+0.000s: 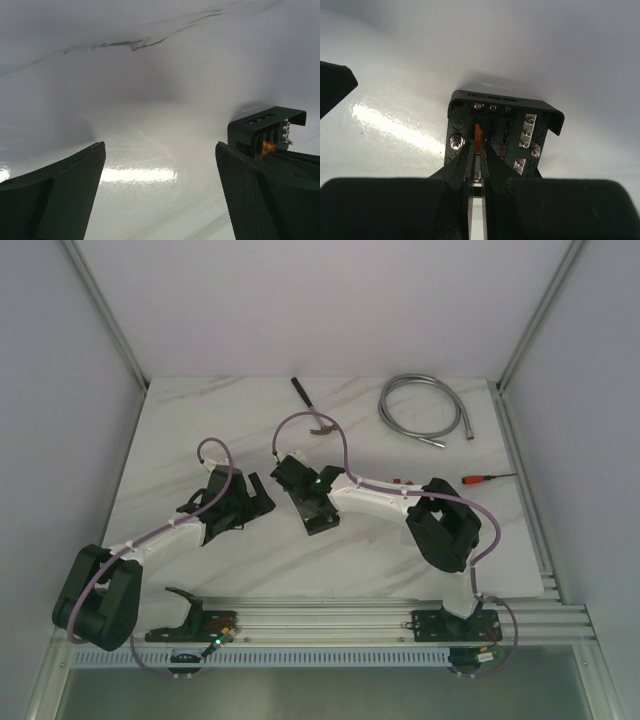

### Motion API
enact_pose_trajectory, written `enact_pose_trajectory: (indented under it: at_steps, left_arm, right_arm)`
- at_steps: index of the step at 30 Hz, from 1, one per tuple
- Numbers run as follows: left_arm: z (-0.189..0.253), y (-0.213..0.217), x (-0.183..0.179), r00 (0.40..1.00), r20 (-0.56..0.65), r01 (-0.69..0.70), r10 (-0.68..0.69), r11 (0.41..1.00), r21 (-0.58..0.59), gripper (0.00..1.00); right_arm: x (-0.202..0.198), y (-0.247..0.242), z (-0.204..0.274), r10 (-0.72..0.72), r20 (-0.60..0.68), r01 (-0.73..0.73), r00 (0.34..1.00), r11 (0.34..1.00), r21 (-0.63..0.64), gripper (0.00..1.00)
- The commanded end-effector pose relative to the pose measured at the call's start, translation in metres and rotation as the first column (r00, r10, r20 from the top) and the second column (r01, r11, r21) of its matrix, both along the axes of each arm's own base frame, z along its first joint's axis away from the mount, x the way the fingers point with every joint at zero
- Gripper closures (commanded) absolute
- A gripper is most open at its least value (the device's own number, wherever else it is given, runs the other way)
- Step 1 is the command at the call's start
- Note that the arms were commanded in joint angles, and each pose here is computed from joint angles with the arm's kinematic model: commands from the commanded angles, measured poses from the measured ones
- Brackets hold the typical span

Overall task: Snap on the fuse box
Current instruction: Install the fuse at the fuse box base.

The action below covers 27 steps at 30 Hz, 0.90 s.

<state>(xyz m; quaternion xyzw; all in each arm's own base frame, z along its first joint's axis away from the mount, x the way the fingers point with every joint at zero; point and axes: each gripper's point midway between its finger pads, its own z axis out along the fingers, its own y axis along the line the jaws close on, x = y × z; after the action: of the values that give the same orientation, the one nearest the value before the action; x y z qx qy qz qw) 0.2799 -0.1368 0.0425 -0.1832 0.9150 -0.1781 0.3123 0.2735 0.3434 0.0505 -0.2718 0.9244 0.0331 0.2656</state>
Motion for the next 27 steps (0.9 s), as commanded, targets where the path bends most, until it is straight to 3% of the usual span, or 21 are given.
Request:
enact_pose_trajectory:
  at_steps: [1, 9, 27]
  left_arm:
    - [-0.004, 0.001, -0.003, 1.0, -0.008, 0.009, -0.009, 1.0, -0.002, 0.0]
    - [-0.006, 0.001, -0.005, 1.0, -0.013, 0.008, -0.008, 1.0, -0.006, 0.0]
    - [-0.003, -0.002, -0.008, 1.0, -0.008, 0.021, -0.021, 0.999, -0.026, 0.0]
  right_arm:
    - [-0.003, -0.013, -0.008, -0.006, -0.033, 0.003, 0.999, 0.997, -0.083, 1.0]
    - [-0.001, -0.003, -0.014, -0.013, -0.038, 0.011, 0.999, 0.998, -0.057, 0.99]
    - [0.001, 0.001, 0.012, -0.017, 0.008, 0.017, 1.0, 1.0, 0.026, 0.69]
